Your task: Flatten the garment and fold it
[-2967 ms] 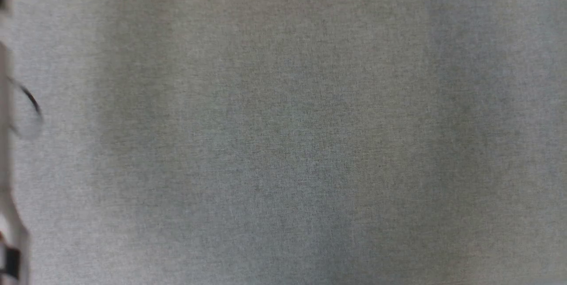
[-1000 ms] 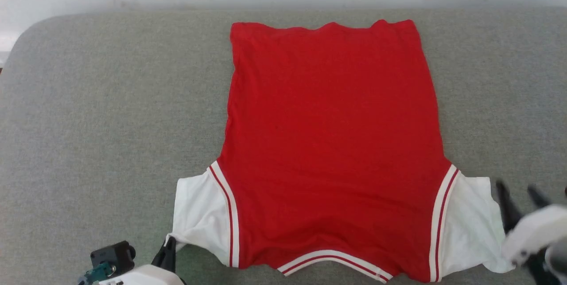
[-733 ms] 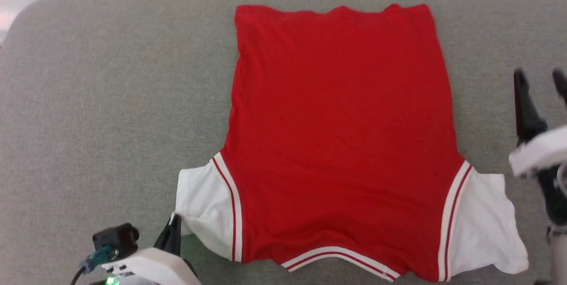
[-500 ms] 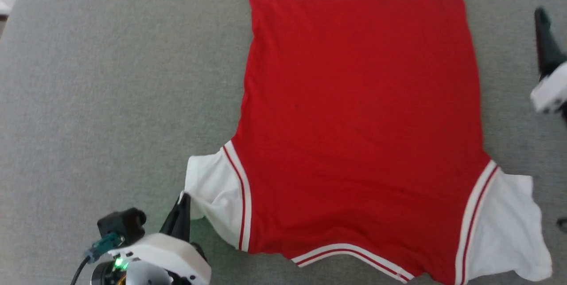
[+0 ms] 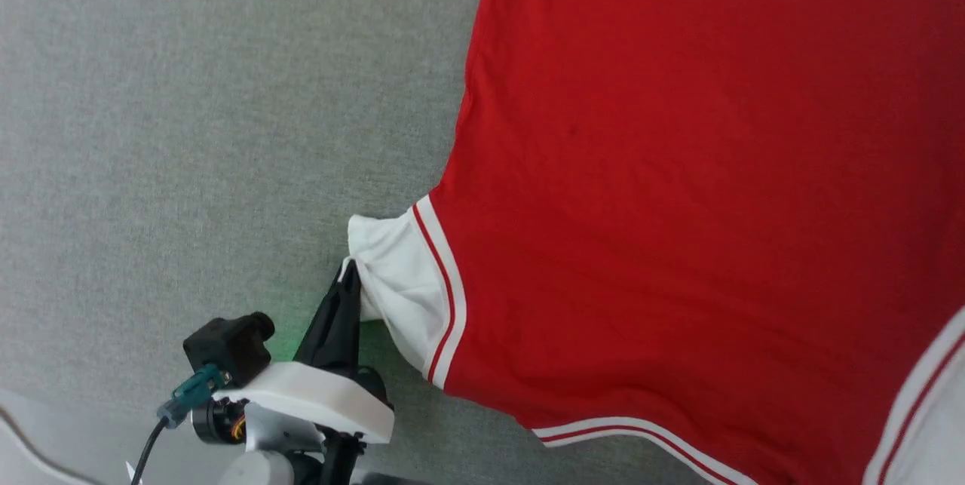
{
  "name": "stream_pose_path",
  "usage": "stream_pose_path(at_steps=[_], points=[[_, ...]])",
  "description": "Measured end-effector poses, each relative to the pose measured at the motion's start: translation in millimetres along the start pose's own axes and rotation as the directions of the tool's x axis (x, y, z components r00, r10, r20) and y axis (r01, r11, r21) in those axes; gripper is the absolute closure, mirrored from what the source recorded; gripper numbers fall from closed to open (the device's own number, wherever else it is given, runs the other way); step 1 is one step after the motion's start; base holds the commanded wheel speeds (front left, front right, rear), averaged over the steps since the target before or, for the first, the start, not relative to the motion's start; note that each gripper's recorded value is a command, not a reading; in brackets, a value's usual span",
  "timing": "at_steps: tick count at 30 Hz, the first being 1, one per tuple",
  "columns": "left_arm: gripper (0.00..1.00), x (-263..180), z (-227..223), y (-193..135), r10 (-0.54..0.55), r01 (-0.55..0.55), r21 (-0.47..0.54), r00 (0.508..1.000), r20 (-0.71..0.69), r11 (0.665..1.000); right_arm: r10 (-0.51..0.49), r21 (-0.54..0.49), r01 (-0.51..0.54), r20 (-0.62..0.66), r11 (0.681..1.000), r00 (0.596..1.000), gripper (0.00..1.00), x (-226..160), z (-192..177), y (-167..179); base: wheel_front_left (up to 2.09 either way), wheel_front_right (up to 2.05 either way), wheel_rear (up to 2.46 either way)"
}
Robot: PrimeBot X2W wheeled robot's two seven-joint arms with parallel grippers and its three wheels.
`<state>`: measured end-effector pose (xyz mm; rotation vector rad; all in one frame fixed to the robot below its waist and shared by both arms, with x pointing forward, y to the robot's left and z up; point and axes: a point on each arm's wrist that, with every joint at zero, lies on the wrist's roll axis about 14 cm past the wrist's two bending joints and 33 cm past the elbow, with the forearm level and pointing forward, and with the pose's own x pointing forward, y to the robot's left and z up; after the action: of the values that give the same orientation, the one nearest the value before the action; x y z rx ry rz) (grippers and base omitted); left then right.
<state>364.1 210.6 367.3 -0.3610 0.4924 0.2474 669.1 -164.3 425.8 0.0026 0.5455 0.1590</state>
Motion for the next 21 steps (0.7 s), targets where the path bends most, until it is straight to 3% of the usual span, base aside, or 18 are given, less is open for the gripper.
stream_pose_path(at_steps=[4,7,9,10,11,15,17,21], points=[[1.00,7.3,-2.7,3.0,0.008,-0.008,0.002,1.000,0.009,1.000,-0.027,-0.004,0.027,-0.147,1.000,0.989,0.00,23.4,-29.3,-7.5,0.00,0.00,0.00],[1.00,10.2,-4.6,5.4,0.015,-0.015,0.003,1.000,0.014,1.000,-0.040,0.004,0.042,-0.281,0.999,0.959,0.00,33.8,-58.6,-10.3,0.00,0.00,0.00],[1.00,11.8,-5.4,6.2,0.021,-0.021,0.003,1.000,0.016,1.000,-0.035,0.015,0.042,-0.311,0.999,0.950,0.00,38.6,-59.5,-8.1,0.00,0.00,0.00],[1.00,12.2,-5.8,5.9,0.018,-0.018,0.003,1.000,0.015,1.000,-0.032,0.019,0.040,-0.326,0.999,0.945,0.10,40.0,-59.6,-6.6,0.00,0.00,0.00],[1.00,12.3,-6.1,6.2,0.018,-0.018,0.004,1.000,0.015,1.000,-0.031,0.021,0.041,-0.338,0.999,0.941,0.52,40.7,-59.7,-6.0,0.00,0.00,0.00],[1.00,12.6,-6.1,5.2,0.016,-0.016,0.001,1.000,0.016,1.000,-0.029,0.012,0.037,-0.380,0.999,0.924,1.00,35.3,-60.0,-1.6,0.00,0.00,0.00],[1.00,12.6,-6.3,4.8,0.014,-0.014,0.002,1.000,0.016,1.000,-0.030,0.004,0.034,-0.380,0.999,0.925,1.00,30.7,-61.1,0.1,0.00,0.00,0.00],[1.00,11.7,-4.9,4.2,0.008,-0.008,0.003,1.000,0.019,1.000,-0.051,-0.050,0.039,-0.265,0.998,0.963,1.00,22.8,-54.1,-2.5,0.00,0.00,0.00]])
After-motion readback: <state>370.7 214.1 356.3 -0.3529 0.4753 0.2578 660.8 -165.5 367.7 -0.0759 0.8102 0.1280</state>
